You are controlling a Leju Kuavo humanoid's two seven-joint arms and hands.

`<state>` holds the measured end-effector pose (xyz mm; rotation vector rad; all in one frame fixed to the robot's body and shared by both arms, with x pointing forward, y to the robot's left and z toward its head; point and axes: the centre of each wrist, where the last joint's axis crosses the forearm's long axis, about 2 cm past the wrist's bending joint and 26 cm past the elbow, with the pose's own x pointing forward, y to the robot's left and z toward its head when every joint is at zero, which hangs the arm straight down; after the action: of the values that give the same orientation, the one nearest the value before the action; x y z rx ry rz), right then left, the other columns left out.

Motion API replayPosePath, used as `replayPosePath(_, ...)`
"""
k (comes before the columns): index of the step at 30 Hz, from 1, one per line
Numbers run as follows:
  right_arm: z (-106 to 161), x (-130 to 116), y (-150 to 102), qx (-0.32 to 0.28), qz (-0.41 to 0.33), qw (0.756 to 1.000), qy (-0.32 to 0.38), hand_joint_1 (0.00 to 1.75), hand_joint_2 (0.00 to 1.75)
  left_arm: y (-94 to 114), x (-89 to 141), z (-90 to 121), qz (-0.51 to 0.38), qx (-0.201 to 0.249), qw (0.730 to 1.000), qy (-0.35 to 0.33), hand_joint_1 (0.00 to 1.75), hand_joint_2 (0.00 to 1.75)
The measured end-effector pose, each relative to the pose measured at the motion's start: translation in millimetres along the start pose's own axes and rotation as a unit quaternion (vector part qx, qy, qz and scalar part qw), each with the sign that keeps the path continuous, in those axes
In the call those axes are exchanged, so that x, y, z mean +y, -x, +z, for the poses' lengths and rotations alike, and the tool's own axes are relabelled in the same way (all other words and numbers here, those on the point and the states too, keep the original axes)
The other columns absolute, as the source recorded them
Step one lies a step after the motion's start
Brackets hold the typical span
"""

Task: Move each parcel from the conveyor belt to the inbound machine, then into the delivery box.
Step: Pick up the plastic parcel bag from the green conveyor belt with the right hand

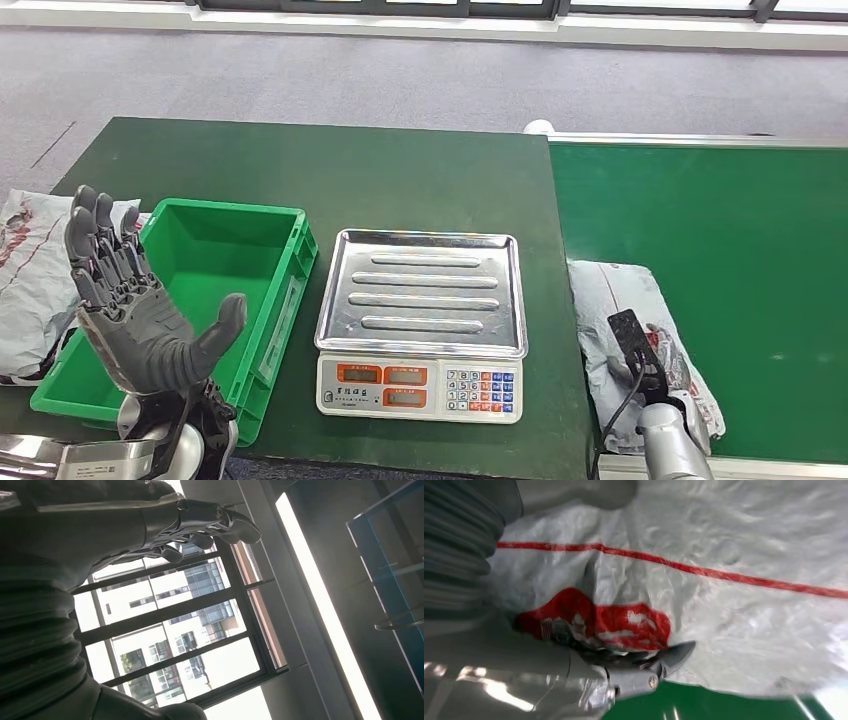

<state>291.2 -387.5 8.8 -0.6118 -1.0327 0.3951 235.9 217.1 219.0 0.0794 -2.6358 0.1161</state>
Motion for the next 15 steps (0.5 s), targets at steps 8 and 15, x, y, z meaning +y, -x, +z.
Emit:
replayPosePath(8,-6.4,-4.5,-5.6,0.0,0.011,1.0,-0.012,1.75,1.75,-3.2,0.1,2.1,-0.004,0.001,1.0,-0.007,0.0,1.75)
replayPosePath(15,-8.3,-5.4,-8.7,-0.002,0.011,1.0,-0.012,1.75,1.75,-4.4,0.1,2.6,-0.006,0.001,1.0,-0.006,0.0,1.75)
